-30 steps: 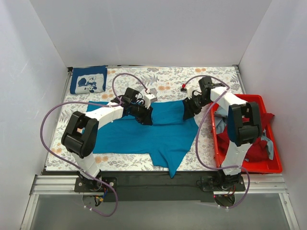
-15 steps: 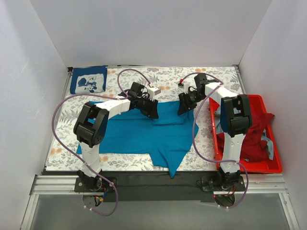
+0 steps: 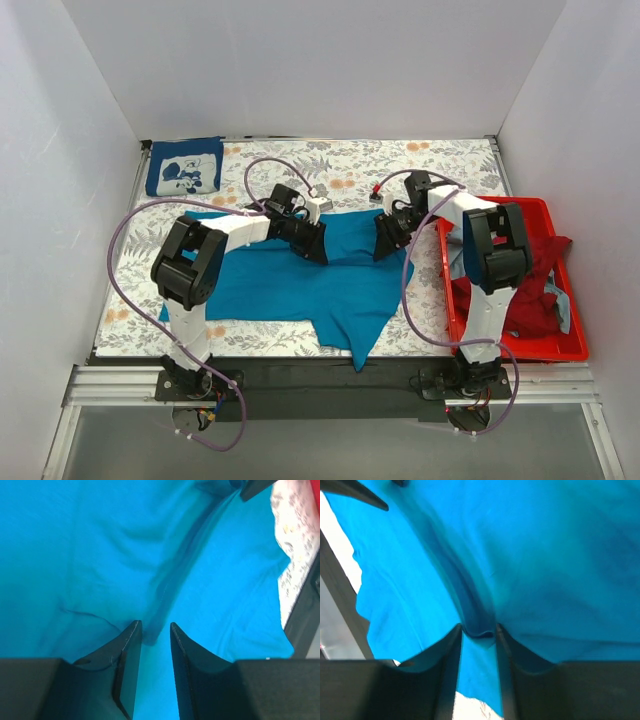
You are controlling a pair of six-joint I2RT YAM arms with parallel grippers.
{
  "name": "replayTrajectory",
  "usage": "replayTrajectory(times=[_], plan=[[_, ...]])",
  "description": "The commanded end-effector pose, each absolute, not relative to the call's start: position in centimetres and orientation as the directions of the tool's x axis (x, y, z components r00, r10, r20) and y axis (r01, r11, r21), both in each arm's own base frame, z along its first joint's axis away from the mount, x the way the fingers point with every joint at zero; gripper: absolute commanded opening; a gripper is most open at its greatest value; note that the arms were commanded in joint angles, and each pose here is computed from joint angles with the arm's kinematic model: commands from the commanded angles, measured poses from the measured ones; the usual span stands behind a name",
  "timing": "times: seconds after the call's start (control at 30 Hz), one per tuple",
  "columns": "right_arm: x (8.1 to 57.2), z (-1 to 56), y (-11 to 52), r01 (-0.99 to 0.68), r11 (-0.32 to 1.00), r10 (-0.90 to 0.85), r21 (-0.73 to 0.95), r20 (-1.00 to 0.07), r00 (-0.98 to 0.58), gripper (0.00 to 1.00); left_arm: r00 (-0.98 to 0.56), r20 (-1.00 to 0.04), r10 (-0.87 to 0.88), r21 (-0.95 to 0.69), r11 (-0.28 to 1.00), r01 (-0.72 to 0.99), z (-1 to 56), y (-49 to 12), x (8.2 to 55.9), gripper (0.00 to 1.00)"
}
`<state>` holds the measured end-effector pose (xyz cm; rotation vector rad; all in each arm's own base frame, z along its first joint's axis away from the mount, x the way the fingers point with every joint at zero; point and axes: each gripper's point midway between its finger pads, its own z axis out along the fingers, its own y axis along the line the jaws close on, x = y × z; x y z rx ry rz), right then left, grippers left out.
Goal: Fold and stack the t-shirts
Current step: Fold the tshirt
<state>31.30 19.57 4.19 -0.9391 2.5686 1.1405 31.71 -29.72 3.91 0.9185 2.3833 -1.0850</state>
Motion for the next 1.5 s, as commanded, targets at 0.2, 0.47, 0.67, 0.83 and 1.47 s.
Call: replayTrajectory(times=[0.2,0.47,0.67,0.83,1.47], plan=[[29.1,6.6,18.5,-0.754,0.427,-0.582,0.499,-0.486,-0.652,0.48,-0.614,-0.666,0.425,-0.480,0.385,0.788,7.8,-29.6,29.1,0.27],[33.3,9.6,19.1,-0.751,0.505,-0.529,0.426,-0.534,-0.659,0.46,-0.587,-0.738,0.333,-0.375,0.521,0.767,12.3,-26.2,31.6,0.32],[38.0,9.3,18.4,-0.712,0.641,-0.513,0.285,-0.530,-0.675,0.45,-0.731,-0.655,0.191,-0.391,0.742,0.544,12.7,-17.5,36.5,0.33],[38.8,7.4,18.1,-0.688,0.680,-0.530,0.254,-0.477,-0.701,0.45,-0.834,-0.528,0.162,-0.343,0.857,0.384,9.7,-9.8,37.2,0.33],[45.9,1.2,14.6,-0.621,0.782,-0.552,0.054,-0.400,-0.731,0.45,-0.940,-0.339,-0.035,-0.365,0.926,0.098,0.5,1.0,38.9,0.31]])
